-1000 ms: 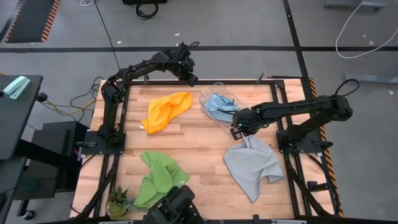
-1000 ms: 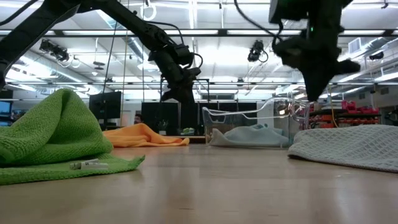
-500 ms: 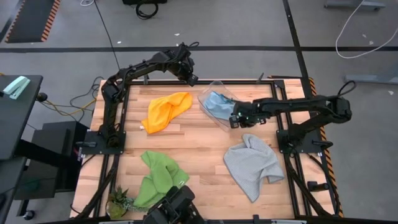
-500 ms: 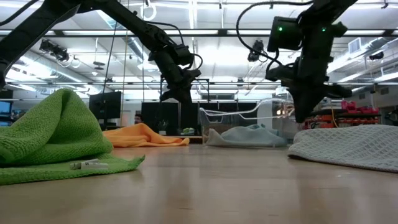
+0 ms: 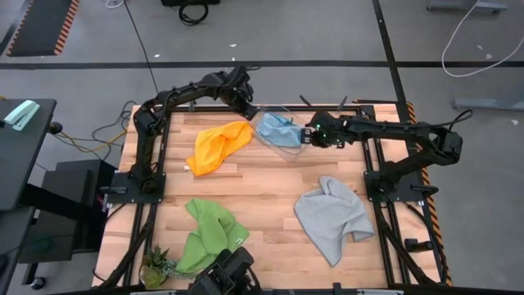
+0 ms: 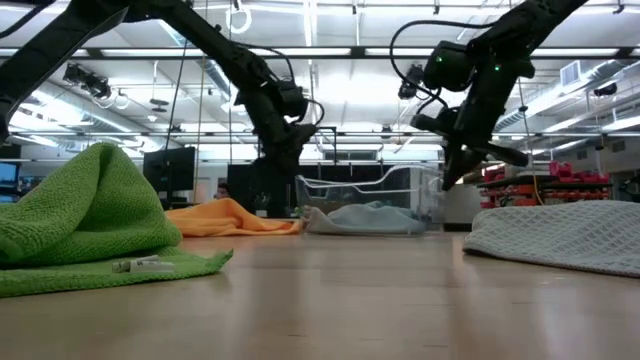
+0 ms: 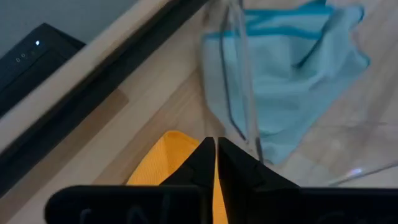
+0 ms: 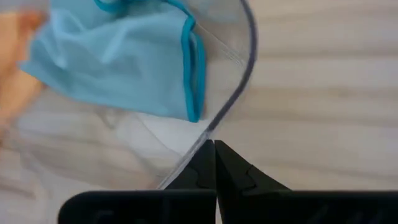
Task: Fold microfiber towels
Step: Adjust the transparent bin
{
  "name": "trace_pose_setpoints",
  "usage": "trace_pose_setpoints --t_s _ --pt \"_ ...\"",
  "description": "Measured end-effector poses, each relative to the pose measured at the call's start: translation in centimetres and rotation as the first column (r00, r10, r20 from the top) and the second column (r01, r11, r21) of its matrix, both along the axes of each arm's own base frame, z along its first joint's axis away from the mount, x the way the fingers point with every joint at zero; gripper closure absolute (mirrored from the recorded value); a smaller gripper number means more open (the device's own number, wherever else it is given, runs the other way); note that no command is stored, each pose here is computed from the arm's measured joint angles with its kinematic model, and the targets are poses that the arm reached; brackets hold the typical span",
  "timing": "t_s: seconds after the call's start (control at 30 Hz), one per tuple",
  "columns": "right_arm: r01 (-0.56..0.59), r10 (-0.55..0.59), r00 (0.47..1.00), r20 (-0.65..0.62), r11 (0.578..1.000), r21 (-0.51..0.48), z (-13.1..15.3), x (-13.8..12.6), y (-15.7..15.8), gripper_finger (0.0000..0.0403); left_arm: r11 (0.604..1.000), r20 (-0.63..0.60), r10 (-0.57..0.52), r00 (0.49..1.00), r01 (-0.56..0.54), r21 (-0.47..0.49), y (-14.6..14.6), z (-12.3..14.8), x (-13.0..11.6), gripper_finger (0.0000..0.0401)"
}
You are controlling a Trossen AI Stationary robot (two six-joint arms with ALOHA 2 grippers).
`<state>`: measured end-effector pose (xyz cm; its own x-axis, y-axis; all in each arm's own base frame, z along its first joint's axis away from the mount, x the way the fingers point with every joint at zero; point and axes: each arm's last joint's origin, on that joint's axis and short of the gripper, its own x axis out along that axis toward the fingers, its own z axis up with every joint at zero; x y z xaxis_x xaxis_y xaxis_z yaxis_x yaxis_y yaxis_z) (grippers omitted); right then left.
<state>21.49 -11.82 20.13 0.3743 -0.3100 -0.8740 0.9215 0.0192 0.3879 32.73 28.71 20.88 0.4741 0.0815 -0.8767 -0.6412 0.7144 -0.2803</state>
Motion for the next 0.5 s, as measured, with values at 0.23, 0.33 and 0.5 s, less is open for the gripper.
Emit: trace_pose_setpoints --t_s 0.23,0.33,0.5 --pt "0.029 -0.028 0.999 0.033 0.999 -0.035 0.2 -0.3 -1.3 0.0403 0.998 0.044 0.058 0.997 -0.058 0.005 -0.2 -3.4 -0.3 0.0392" --pt "0.05 -0.048 0.998 0.035 0.997 -0.06 0.3 -0.5 -1.9 0.0403 0.998 0.057 0.054 0.997 -0.055 0.013 -0.3 -3.3 0.0 0.0382" --pt "0.097 -0.092 0.994 0.052 0.99 -0.104 0.5 -0.9 -3.1 0.0403 1.0 0.095 0.029 0.995 -0.029 -0.007 -1.2 -2.9 1.1 0.038"
